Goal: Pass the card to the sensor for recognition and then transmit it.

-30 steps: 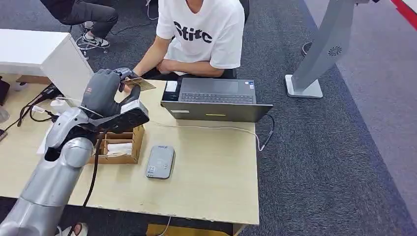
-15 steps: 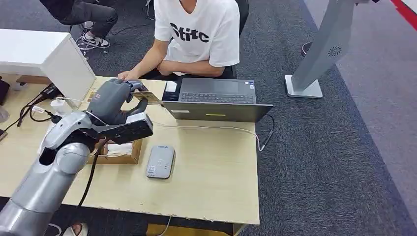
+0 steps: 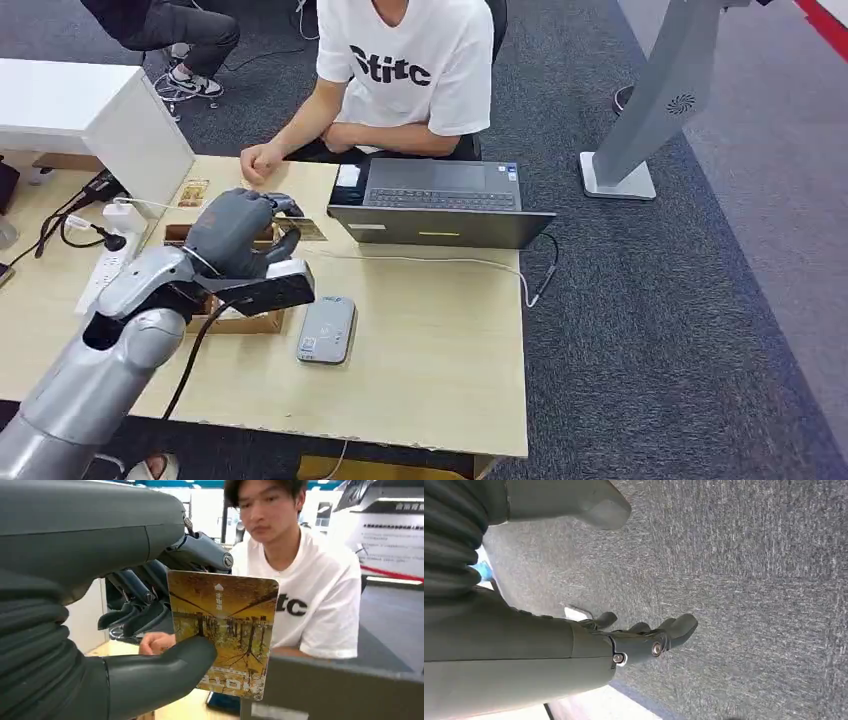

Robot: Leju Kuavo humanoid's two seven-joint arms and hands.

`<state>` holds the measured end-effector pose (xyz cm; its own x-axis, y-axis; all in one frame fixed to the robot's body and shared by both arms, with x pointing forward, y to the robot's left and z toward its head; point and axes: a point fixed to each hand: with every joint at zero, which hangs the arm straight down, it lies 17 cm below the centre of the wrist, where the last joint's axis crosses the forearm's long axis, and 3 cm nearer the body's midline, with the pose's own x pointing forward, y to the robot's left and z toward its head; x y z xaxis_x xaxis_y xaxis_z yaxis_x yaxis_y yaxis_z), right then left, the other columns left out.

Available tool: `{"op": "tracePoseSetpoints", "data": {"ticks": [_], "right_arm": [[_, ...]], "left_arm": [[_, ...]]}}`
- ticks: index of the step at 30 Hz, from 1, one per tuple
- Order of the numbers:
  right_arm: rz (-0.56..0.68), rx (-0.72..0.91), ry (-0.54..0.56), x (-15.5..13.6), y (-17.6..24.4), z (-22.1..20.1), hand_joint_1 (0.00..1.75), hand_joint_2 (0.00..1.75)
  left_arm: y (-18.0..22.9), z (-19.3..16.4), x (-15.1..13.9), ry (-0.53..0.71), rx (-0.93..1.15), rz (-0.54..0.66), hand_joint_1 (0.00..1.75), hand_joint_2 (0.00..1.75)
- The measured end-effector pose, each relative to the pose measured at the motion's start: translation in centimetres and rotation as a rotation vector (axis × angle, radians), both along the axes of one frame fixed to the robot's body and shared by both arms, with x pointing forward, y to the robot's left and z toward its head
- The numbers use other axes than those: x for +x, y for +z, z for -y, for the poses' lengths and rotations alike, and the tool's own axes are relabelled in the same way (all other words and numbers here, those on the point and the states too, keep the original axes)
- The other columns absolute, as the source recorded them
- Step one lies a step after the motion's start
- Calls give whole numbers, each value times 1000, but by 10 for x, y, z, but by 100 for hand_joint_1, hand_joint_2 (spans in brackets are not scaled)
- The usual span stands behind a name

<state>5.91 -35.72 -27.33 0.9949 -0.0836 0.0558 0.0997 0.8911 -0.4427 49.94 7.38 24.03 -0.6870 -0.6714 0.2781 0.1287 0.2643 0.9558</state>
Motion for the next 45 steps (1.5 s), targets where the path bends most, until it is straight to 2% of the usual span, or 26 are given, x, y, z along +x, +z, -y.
{"op": "tracePoseSetpoints", "data": {"ticks": [8, 12, 17, 31, 38, 45], "right_arm": [[-12, 5, 33, 0, 0, -3, 0, 175], [-18, 3, 65, 1, 0, -3, 0, 175], [-21, 4, 70, 1, 0, -4, 0, 175], [-33, -1, 132, 3, 0, -4, 0, 175], [-32, 0, 178, 7, 0, -5, 0, 175], [-33, -1, 185, 7, 0, -5, 0, 175]], "left_arm": [[-53, -20, 8, 98, 50, 9, 175, 175], [-104, -25, 4, 126, 77, -70, 175, 175], [-131, -31, 3, 151, 96, -123, 175, 175], [-162, -22, 3, 170, 161, -104, 175, 175], [-131, 5, 17, 146, 155, -46, 175, 175], [-129, 13, 18, 140, 152, -43, 175, 175]]}}
